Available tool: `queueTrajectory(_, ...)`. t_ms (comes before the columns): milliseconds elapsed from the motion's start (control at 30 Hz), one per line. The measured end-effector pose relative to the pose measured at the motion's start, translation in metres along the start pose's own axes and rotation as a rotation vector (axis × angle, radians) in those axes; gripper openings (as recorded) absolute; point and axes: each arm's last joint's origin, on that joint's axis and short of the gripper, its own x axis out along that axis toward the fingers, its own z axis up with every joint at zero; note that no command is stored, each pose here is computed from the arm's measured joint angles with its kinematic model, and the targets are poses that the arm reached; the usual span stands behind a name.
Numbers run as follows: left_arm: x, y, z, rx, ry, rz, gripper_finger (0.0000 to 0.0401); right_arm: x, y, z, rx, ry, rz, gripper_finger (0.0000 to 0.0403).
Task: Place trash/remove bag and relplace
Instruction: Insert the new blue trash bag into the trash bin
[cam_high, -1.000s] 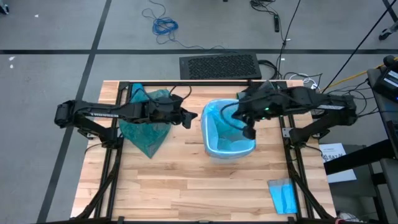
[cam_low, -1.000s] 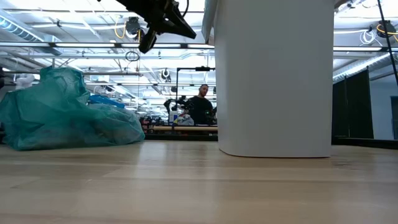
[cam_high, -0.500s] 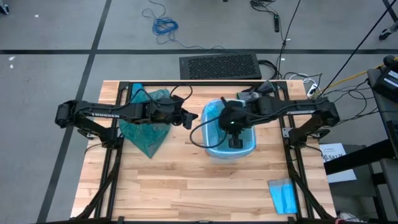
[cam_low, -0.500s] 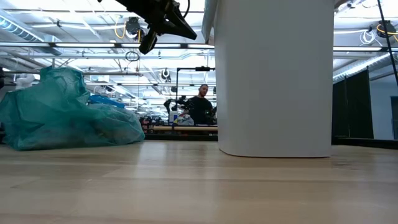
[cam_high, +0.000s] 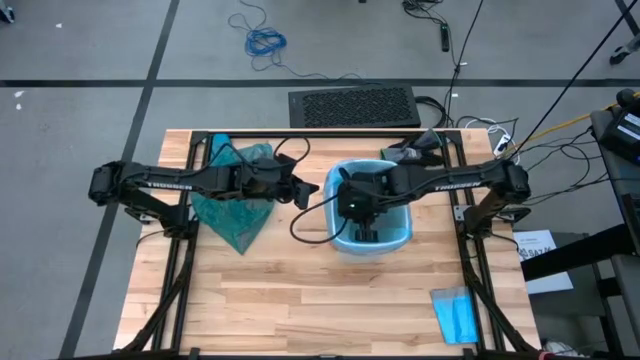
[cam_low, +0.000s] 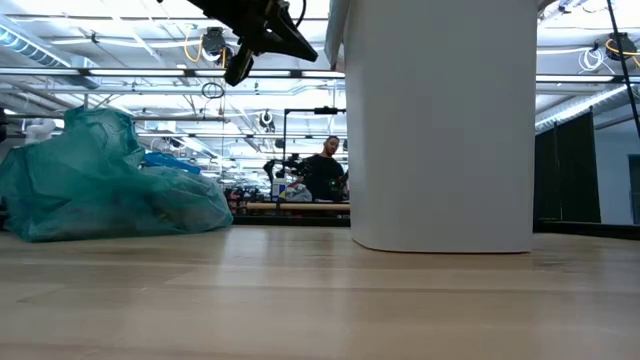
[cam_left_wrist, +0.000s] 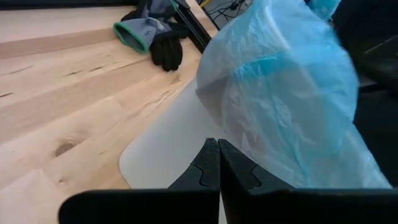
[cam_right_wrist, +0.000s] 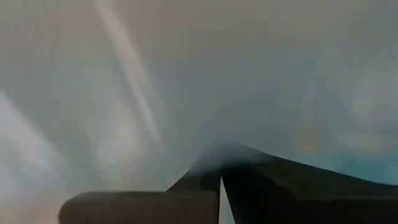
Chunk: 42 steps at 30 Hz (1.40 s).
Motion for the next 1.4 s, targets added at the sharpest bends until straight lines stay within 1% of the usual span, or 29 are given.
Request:
queueTrajectory(100,0.000,-0.002,0.002,0.018,-0.023,-0.024,0.0000,0.005,0.000,-0.013,0.041,-0.013,0.003,0.0000)
queueTrajectory(233,-0.002,-0.016,0.012,0.068,-0.141,-0.158,0.0000,0.012,-0.004,-0.029,0.100,-0.016,0.023,0.0000)
queueTrajectory(300,-0.003,-0.019,0.016,0.076,-0.177,-0.191,0.0000,0.015,-0.004,-0.032,0.115,-0.023,0.027,0.0000)
queueTrajectory(400,0.000,-0.011,0.018,0.060,-0.163,-0.147,0.0000,0.018,-0.003,-0.033,0.119,-0.031,0.046,0.0000)
queueTrajectory(533,0.013,-0.002,0.013,0.026,-0.115,-0.084,0.0000,0.024,-0.003,-0.035,0.125,-0.024,0.049,0.0000)
queueTrajectory(667,0.026,0.000,0.006,0.016,-0.080,-0.096,0.0000,0.031,-0.004,-0.039,0.129,-0.016,0.047,0.0000)
queueTrajectory(767,0.038,0.003,0.001,0.003,-0.054,-0.095,0.0000,0.038,-0.003,-0.042,0.136,-0.013,0.067,0.0000)
queueTrajectory(833,0.043,0.002,-0.001,0.002,-0.057,-0.107,0.0000,0.041,-0.003,-0.044,0.144,-0.005,0.067,0.0000)
queueTrajectory(967,0.047,0.000,-0.004,0.004,-0.061,-0.127,0.0000,0.042,-0.003,-0.044,0.145,-0.010,0.068,0.0000)
queueTrajectory(1300,0.047,-0.002,-0.005,0.006,-0.062,-0.131,0.0000,0.042,-0.003,-0.044,0.145,-0.015,0.068,0.0000)
queueTrajectory(1400,0.039,-0.004,-0.002,0.007,-0.067,-0.141,0.0000,0.042,-0.003,-0.044,0.145,-0.012,0.068,0.0000)
